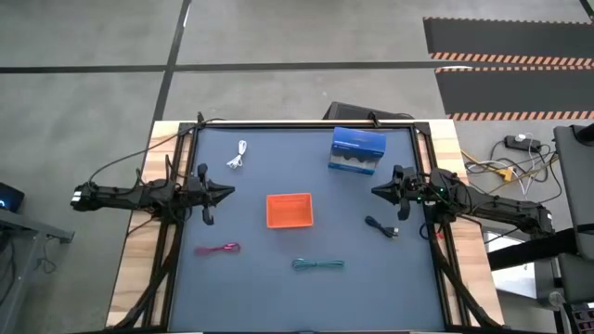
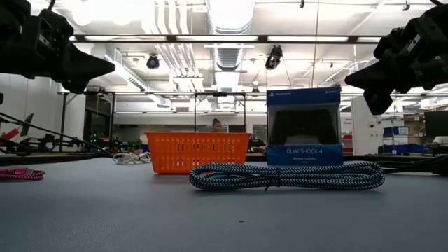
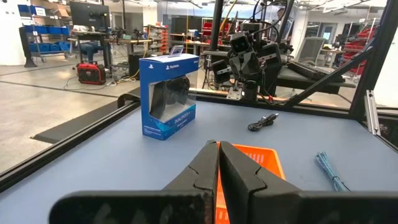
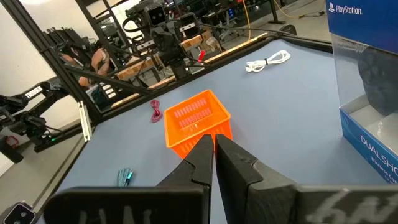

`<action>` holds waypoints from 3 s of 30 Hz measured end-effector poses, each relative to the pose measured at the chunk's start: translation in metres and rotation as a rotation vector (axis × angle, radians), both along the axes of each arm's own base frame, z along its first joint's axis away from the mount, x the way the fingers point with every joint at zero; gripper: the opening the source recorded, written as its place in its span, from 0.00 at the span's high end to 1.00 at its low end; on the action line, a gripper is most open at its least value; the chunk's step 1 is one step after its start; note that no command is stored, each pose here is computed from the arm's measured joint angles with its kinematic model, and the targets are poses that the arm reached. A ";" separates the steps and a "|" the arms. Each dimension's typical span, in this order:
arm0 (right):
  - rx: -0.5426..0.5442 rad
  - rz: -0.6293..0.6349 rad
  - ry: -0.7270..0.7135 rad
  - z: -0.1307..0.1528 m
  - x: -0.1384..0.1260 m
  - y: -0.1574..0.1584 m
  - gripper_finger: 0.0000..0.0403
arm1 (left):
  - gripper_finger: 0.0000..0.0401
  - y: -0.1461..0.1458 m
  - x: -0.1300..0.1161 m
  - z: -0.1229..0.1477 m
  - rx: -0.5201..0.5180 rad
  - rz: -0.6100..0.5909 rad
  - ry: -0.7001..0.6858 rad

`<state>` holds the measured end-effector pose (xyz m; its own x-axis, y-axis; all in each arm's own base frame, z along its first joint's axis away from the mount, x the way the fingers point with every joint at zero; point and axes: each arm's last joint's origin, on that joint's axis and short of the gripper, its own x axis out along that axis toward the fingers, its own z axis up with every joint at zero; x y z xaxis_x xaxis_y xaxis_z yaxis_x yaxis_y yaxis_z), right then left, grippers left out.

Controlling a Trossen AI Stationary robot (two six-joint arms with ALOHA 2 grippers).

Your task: Pick and place USB-C Cables

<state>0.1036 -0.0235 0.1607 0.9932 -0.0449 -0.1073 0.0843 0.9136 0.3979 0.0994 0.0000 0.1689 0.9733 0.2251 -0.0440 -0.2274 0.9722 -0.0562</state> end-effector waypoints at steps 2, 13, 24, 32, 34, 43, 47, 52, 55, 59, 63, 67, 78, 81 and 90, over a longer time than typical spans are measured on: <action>0.000 0.000 0.000 0.000 0.000 0.000 0.98 | 1.00 0.000 0.000 0.000 0.000 0.000 0.000; 0.000 0.000 0.000 0.000 0.000 0.000 0.98 | 1.00 0.000 0.000 0.000 0.000 0.000 0.000; 0.000 0.000 0.000 0.000 0.000 0.000 0.98 | 1.00 0.000 0.000 0.000 0.000 0.000 0.000; 0.000 0.000 0.000 0.000 0.000 0.000 0.98 | 1.00 0.000 0.000 0.000 0.000 0.000 0.000; 0.000 0.000 0.000 0.000 0.000 0.000 0.98 | 1.00 0.000 0.000 0.000 0.000 0.000 0.000; 0.000 0.000 0.000 0.000 0.000 0.000 0.98 | 1.00 0.000 0.000 0.000 0.000 0.000 0.000; 0.000 0.000 0.000 0.000 0.000 0.000 0.98 | 1.00 0.000 0.000 0.000 0.000 0.000 0.000; 0.000 0.000 0.000 0.000 0.000 0.000 0.98 | 1.00 0.000 0.000 0.000 0.000 0.000 0.000; 0.000 0.000 0.000 0.000 0.000 0.000 0.98 | 1.00 0.000 0.000 0.000 0.000 0.000 0.000; -0.003 0.000 0.000 0.000 0.000 0.000 0.98 | 1.00 0.000 0.000 0.000 -0.002 0.000 0.000; -0.013 0.001 0.001 0.000 0.000 0.000 0.98 | 1.00 0.000 0.000 0.000 -0.001 0.000 0.001; -0.154 0.009 0.008 0.000 0.000 0.000 0.98 | 1.00 0.000 0.000 0.000 -0.001 0.000 0.000; -0.350 0.030 0.018 0.000 0.000 0.000 0.98 | 1.00 0.000 0.000 0.000 -0.001 0.000 0.000; -0.350 0.030 0.018 0.000 0.000 0.000 0.98 | 1.00 0.000 0.000 0.000 -0.001 0.000 0.000; -0.350 0.030 0.018 0.000 0.000 0.000 0.98 | 1.00 0.000 0.000 0.000 -0.001 0.000 0.000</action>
<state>0.1036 -0.0237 0.1607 0.9928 -0.0524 -0.1079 0.0590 0.9965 0.0589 0.0994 0.0000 0.1687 0.9734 0.2249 -0.0446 -0.2273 0.9722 -0.0568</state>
